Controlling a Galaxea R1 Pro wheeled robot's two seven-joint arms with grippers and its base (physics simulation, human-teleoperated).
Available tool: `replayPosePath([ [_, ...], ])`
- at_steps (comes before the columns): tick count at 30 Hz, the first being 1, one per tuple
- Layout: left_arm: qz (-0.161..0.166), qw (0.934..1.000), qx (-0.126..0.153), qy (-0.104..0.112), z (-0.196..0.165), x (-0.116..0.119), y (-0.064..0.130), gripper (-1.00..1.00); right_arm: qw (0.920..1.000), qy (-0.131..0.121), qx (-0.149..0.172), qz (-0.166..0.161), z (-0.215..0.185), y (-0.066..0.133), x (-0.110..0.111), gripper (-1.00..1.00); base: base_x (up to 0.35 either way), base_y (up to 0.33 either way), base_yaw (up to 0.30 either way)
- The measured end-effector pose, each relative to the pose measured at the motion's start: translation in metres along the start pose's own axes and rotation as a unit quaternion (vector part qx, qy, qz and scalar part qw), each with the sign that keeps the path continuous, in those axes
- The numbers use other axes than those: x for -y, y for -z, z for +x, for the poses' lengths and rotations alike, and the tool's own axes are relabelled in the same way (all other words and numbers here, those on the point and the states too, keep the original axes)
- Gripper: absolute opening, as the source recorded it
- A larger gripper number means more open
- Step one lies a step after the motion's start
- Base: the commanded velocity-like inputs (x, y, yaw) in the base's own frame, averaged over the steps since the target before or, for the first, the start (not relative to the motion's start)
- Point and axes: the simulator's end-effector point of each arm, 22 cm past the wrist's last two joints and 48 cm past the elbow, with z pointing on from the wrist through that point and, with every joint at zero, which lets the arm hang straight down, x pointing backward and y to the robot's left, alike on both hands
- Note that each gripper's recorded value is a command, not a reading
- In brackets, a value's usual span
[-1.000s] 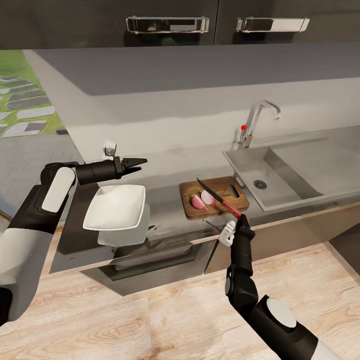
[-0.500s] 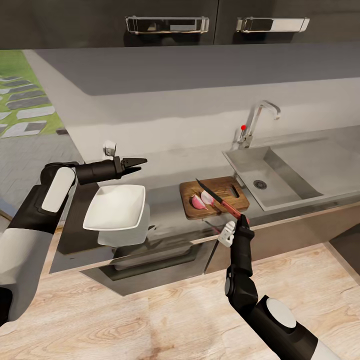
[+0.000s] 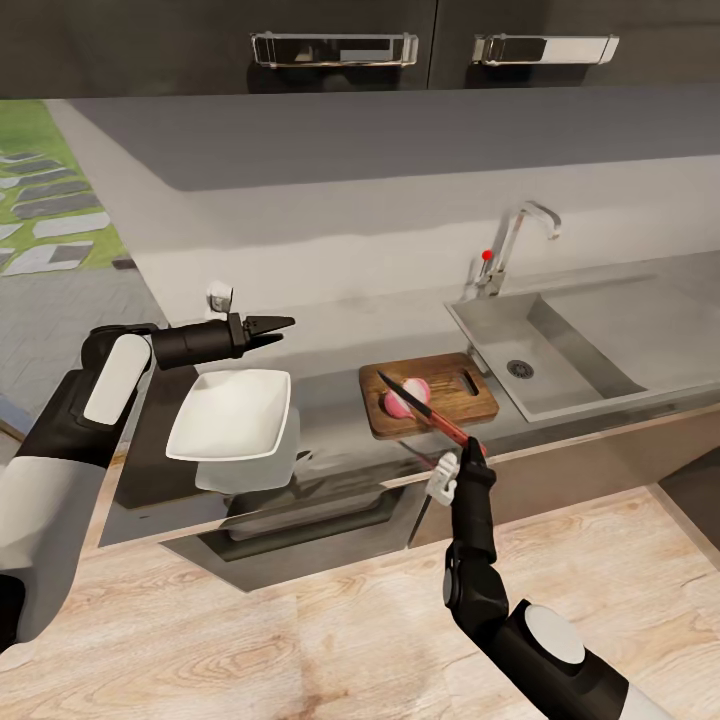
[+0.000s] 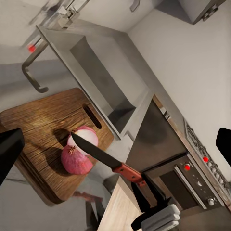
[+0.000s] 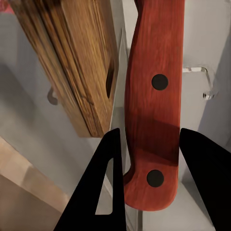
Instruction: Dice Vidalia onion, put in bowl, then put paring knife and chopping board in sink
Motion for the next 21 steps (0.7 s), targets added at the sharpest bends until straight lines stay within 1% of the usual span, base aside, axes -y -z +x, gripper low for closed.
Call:
replayPosePath([
  [15, 0.000, 1.0000, 0.000, 0.000, 0.000, 0.000, 0.000, 1.00, 1.0000, 0.004, -0.001, -0.002, 0.001, 0.000, -0.003, -1.00, 0.000, 0.000, 0.000],
  [16, 0.000, 1.0000, 0.001, 0.000, 0.000, 0.000, 0.000, 1.00, 0.9979, -0.014, -0.006, 0.063, -0.001, 0.000, 0.042, -1.00, 0.000, 0.000, 0.000],
  [17, 0.000, 1.0000, 0.001, 0.000, -0.001, 0.000, 0.000, 1.00, 0.9971, -0.027, -0.016, 0.069, 0.006, -0.005, 0.051, -1.00, 0.000, 0.000, 0.000],
  [21, 0.000, 1.0000, 0.001, 0.000, 0.000, 0.000, 0.000, 1.00, 0.9968, -0.031, -0.021, 0.071, 0.010, -0.006, 0.054, -1.00, 0.000, 0.000, 0.000],
])
